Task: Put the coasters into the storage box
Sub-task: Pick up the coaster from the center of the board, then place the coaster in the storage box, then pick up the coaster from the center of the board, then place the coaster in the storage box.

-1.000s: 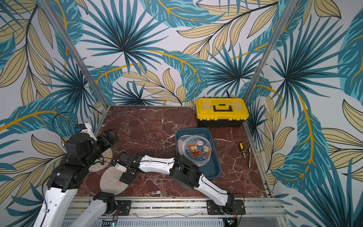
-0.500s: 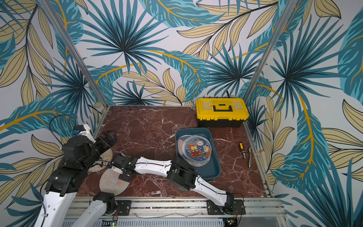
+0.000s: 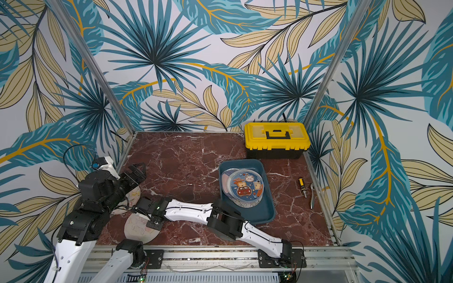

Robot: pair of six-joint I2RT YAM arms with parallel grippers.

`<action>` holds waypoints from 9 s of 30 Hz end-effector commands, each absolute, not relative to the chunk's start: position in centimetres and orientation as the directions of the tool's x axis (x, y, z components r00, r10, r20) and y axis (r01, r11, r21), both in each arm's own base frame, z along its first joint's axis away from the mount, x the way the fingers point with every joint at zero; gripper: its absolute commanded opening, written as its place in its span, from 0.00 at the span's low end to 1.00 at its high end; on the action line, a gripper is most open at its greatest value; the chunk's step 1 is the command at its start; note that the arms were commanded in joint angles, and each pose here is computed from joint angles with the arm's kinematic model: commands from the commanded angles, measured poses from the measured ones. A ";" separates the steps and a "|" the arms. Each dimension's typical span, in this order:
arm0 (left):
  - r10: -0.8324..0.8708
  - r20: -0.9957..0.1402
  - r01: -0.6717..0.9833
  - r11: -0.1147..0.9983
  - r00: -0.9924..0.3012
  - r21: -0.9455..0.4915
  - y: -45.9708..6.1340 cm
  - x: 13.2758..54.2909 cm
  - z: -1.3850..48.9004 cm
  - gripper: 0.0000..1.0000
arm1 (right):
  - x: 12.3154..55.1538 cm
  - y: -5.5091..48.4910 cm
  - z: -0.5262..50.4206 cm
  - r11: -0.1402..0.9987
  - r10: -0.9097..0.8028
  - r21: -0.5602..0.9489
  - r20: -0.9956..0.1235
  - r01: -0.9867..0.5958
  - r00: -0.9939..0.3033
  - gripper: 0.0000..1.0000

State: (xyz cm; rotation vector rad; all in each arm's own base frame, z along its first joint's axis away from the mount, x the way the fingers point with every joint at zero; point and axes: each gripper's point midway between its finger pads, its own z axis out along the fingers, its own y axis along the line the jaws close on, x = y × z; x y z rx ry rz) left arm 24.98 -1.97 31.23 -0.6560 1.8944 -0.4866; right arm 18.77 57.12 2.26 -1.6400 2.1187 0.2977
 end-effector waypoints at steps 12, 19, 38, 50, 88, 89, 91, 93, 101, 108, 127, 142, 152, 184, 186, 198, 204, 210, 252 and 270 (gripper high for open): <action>-0.628 -0.708 -0.256 0.778 -0.323 -0.573 -1.5 26.2 31.0 0.96 | 24.6 49.9 6.7 0.492 -0.784 -0.199 -0.523 -0.848 -0.333 0.00; -0.622 -0.711 -0.276 0.783 -0.328 -0.558 -1.4 27.5 30.8 0.96 | 27.0 45.9 10.8 0.602 -0.704 -0.196 -0.587 -0.774 -0.400 0.00; -0.692 -0.615 -0.427 0.720 -0.378 -0.547 1.4 31.9 25.0 0.99 | 32.4 33.9 22.9 0.820 -0.528 -0.268 -0.697 -0.506 -0.486 0.00; -0.744 -0.552 -0.547 0.659 -0.376 -0.516 4.4 30.8 20.6 1.00 | 34.0 23.6 25.8 0.928 -0.364 -0.226 -0.719 -0.296 -0.591 0.00; -0.717 -0.490 -0.524 0.697 -0.496 -0.489 3.1 32.6 17.0 1.00 | 30.7 11.1 7.7 0.991 -0.057 -0.133 -0.347 -0.011 -0.936 0.06; -0.717 -0.489 -0.525 0.697 -0.497 -0.488 3.1 32.6 16.9 1.00 | 30.7 10.8 7.2 0.989 -0.058 -0.149 -0.334 -0.008 -0.941 0.07; -0.717 -0.487 -0.526 0.697 -0.498 -0.487 3.1 32.6 16.9 1.00 | 30.4 10.4 6.3 0.986 -0.060 -0.167 -0.305 -0.008 -0.951 0.08; -0.718 -0.483 -0.528 0.696 -0.501 -0.487 3.1 32.6 16.7 1.00 | 30.3 10.4 5.7 0.985 -0.063 -0.171 -0.286 -0.013 -0.956 0.14; -0.714 -0.464 -0.507 0.700 -0.525 -0.503 2.4 33.0 16.6 1.00 | 30.0 10.5 5.5 0.983 -0.087 -0.178 -0.262 -0.040 -0.961 0.56; -0.713 -0.465 -0.513 0.701 -0.525 -0.496 2.5 32.9 16.5 1.00 | 29.8 9.4 8.5 0.976 -0.101 -0.214 -0.302 -0.036 -0.948 0.81; -0.712 -0.473 -0.745 0.648 -0.520 -0.156 8.0 30.3 12.6 1.00 | 31.6 14.3 17.7 0.980 -0.117 0.064 -0.570 -0.186 -0.813 1.00; -0.724 -0.409 -0.797 0.604 -0.556 0.015 11.6 29.0 9.3 1.00 | 35.0 21.1 17.0 0.920 -0.132 0.223 -0.597 -0.322 -0.791 0.99; -0.736 -0.309 -0.785 0.616 -0.602 0.063 11.2 29.2 6.3 0.99 | 37.0 25.1 18.4 0.883 -0.200 0.218 -0.627 -0.416 -0.753 1.00; -0.805 -0.129 -0.814 0.579 -0.579 0.040 10.3 27.7 0.1 0.56 | 38.0 27.4 17.2 0.860 -0.214 0.264 -0.592 -0.438 -0.777 0.99; -0.805 -0.129 -0.814 0.580 -0.579 0.035 10.2 27.7 0.1 0.51 | 38.0 27.4 17.0 0.862 -0.214 0.262 -0.588 -0.434 -0.780 1.00; -0.803 -0.129 -0.809 0.587 -0.582 -0.004 9.7 27.8 -0.1 0.07 | 37.7 27.3 16.9 0.868 -0.224 0.248 -0.577 -0.430 -0.785 0.99; -0.797 -0.126 -0.801 0.598 -0.591 -0.032 9.4 28.1 0.1 0.00 | 37.7 27.4 16.7 0.869 -0.236 0.236 -0.575 -0.435 -0.783 1.00; -0.780 -0.183 -0.768 0.623 -0.598 -0.145 8.7 29.8 3.3 0.00 | 37.8 27.5 16.8 0.867 -0.251 0.222 -0.580 -0.447 -0.775 0.99; -0.468 -0.485 -0.086 0.779 -0.739 -0.621 -16.5 38.0 28.3 0.00 | 35.1 37.0 22.5 0.654 -0.241 0.118 -0.904 -0.747 -0.353 0.85; -0.332 -0.466 0.098 0.720 -0.820 -0.686 -24.3 37.8 30.1 0.00 | 38.1 35.4 23.5 0.776 -0.202 0.025 -0.937 -0.631 -0.285 0.50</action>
